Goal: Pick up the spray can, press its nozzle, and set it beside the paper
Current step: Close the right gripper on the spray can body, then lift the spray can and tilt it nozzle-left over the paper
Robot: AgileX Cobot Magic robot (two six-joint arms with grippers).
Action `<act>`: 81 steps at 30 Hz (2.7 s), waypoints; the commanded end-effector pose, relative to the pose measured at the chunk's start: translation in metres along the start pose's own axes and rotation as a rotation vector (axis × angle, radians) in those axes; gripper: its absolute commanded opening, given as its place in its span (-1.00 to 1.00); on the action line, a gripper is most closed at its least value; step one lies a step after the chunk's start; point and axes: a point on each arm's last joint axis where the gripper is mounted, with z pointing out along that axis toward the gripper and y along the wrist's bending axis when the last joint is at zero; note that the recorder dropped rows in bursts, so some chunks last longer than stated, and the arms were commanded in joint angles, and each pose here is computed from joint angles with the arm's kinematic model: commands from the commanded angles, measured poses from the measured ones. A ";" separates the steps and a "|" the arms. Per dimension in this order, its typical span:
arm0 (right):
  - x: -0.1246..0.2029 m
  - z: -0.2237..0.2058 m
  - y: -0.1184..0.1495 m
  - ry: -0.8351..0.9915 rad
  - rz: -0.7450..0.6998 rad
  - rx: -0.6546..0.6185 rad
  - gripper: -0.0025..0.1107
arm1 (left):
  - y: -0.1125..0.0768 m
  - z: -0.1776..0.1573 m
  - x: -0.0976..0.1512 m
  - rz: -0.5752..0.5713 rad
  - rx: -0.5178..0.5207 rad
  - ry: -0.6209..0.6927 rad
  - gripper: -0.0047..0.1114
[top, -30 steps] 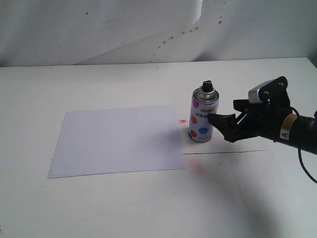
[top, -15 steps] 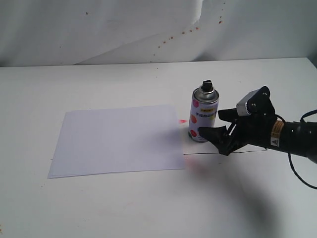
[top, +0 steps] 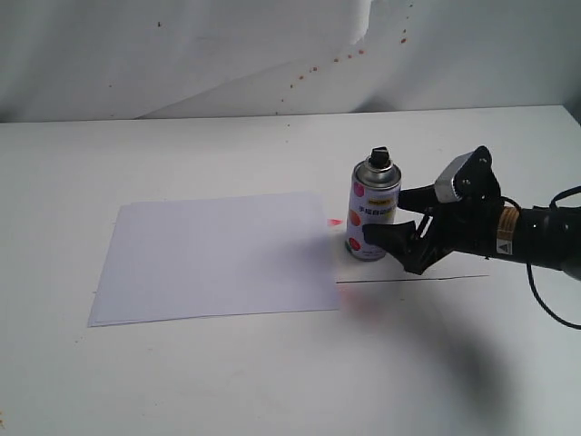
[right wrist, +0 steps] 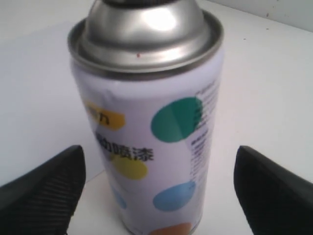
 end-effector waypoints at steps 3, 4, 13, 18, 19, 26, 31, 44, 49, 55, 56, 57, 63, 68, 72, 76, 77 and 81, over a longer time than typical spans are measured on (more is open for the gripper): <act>0.005 0.007 -0.006 -0.010 0.000 -0.044 0.38 | 0.000 0.000 0.000 -0.005 -0.002 -0.010 -0.92; 0.006 0.007 -0.007 -0.010 -0.004 -0.050 0.38 | 0.000 0.000 0.000 -0.005 -0.002 -0.010 -0.92; 0.011 0.018 -0.020 -0.105 -0.015 -0.078 0.38 | 0.000 0.000 0.000 -0.003 -0.002 -0.010 -0.92; 0.010 0.026 -0.027 -0.143 -0.034 -0.100 0.38 | 0.000 0.000 0.000 -0.005 -0.002 -0.010 -0.92; 0.010 0.027 -0.026 -0.146 -0.031 -0.103 0.38 | 0.000 0.000 0.000 -0.005 -0.002 -0.010 -0.92; 0.014 0.038 -0.018 -0.163 -0.043 -0.155 0.38 | 0.000 0.000 0.000 -0.003 -0.002 -0.010 -0.92; 0.009 0.048 -0.012 -0.174 -0.051 -0.174 0.38 | 0.000 0.000 0.000 -0.003 -0.002 -0.010 -0.92; 0.008 0.053 -0.007 -0.183 -0.045 -0.184 0.16 | 0.000 0.000 0.000 -0.003 -0.002 -0.010 -0.92; 0.009 0.053 -0.006 -0.180 -0.042 -0.189 -0.23 | 0.000 0.000 0.000 -0.003 -0.002 -0.010 -0.92; 0.010 0.053 -0.004 -0.159 0.022 -0.216 -0.69 | 0.000 0.000 0.000 -0.003 -0.002 -0.010 -0.92; 0.010 0.053 -0.004 -0.152 0.044 -0.218 -0.79 | 0.000 0.000 0.000 -0.003 -0.002 -0.010 -0.92; 0.011 0.052 -0.004 -0.148 0.054 -0.221 -0.89 | 0.000 0.000 0.000 -0.003 -0.002 -0.010 -0.92; 0.006 0.051 -0.005 -0.143 0.061 -0.220 -0.96 | 0.000 0.000 0.000 -0.003 -0.002 -0.010 -0.92; -0.010 0.045 -0.005 -0.137 0.021 -0.213 -0.96 | 0.000 0.000 0.000 -0.001 -0.002 -0.010 -0.92; -0.025 0.038 -0.005 -0.087 -0.020 -0.205 -0.96 | 0.000 0.000 0.000 -0.001 -0.002 -0.010 -0.92; -0.039 0.027 -0.002 -0.067 -0.035 -0.163 -0.96 | 0.000 0.000 0.000 -0.003 -0.002 -0.010 -0.92; -0.041 0.024 -0.002 -0.061 -0.035 -0.145 -0.96 | 0.000 0.000 0.000 -0.003 -0.002 -0.010 -0.92; -0.054 0.012 0.002 -0.051 -0.053 -0.094 -0.96 | 0.000 0.000 0.000 -0.003 -0.002 -0.010 -0.92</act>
